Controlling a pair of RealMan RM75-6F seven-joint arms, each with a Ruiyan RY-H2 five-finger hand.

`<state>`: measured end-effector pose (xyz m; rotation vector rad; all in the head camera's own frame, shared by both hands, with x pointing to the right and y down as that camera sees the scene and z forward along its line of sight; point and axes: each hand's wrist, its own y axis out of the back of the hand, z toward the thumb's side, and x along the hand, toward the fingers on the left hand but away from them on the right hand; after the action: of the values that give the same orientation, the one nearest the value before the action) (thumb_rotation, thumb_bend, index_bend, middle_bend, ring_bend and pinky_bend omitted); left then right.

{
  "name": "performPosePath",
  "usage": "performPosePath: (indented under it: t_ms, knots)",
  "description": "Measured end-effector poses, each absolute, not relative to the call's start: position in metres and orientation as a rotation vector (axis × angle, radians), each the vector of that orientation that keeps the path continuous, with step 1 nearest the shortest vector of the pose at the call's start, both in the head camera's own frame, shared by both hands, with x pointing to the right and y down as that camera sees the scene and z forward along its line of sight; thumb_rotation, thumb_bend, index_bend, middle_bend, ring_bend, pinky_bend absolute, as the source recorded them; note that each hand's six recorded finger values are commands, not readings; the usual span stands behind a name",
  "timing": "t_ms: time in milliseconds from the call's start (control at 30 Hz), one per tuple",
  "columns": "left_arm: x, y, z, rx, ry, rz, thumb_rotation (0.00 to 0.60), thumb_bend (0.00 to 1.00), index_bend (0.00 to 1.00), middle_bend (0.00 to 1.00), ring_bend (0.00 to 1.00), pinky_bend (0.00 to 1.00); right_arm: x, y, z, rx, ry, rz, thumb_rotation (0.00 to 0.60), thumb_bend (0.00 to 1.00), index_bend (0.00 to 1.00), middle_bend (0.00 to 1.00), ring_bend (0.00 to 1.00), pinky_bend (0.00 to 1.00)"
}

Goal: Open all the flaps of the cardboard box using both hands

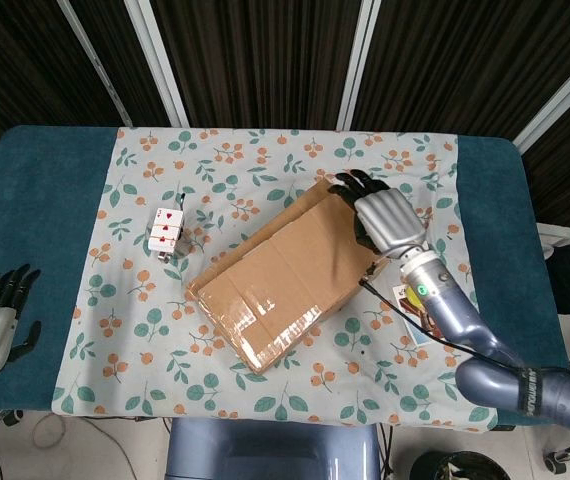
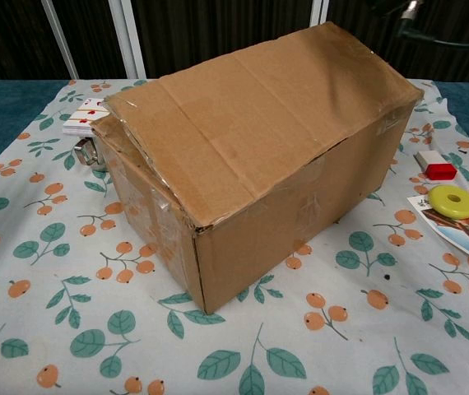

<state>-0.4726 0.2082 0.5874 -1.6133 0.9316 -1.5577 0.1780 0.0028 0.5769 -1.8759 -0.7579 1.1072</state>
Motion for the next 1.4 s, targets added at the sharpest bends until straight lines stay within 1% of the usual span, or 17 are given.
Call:
performPosePath:
  t_ms: [233,367,567,667,1000,1400]
  knots:
    - [-0.475,0.205,0.59,-1.624,0.948,-1.578,0.6,0.46,0.0,0.0,0.0,0.0,0.135,-0.009,0.597,-1.9,-0.712,1.084,0.6,1.0,0.34,0.25,0.17,0.23]
    - [-0.476,0.204,0.592,-1.63,0.957,-1.586,0.6,0.46,0.0,0.0,0.0,0.0,0.119,-0.01,0.602,-1.91,-0.692,1.066,0.6,1.0,0.38,0.29,0.18,0.23]
    - [-0.476,0.203,0.593,-1.636,0.965,-1.588,0.6,0.46,0.0,0.0,0.0,0.0,0.102,-0.009,0.606,-1.926,-0.654,1.037,0.6,1.0,0.46,0.39,0.19,0.23]
    - [-0.477,0.202,0.593,-1.64,0.97,-1.588,0.6,0.46,0.0,0.0,0.0,0.0,0.097,-0.007,0.609,-1.929,-0.63,1.035,0.6,1.0,0.49,0.41,0.19,0.23]
    - [-0.476,0.202,0.593,-1.654,0.981,-1.584,0.6,0.46,0.0,0.0,0.0,0.0,0.099,-0.004,0.609,-1.908,-0.584,1.04,0.6,1.0,0.51,0.43,0.19,0.23]
    - [-0.476,0.202,0.592,-1.656,0.994,-1.582,0.6,0.46,0.0,0.0,0.0,0.0,0.105,-0.007,0.587,-1.856,-0.566,1.022,0.6,1.0,0.53,0.45,0.19,0.23]
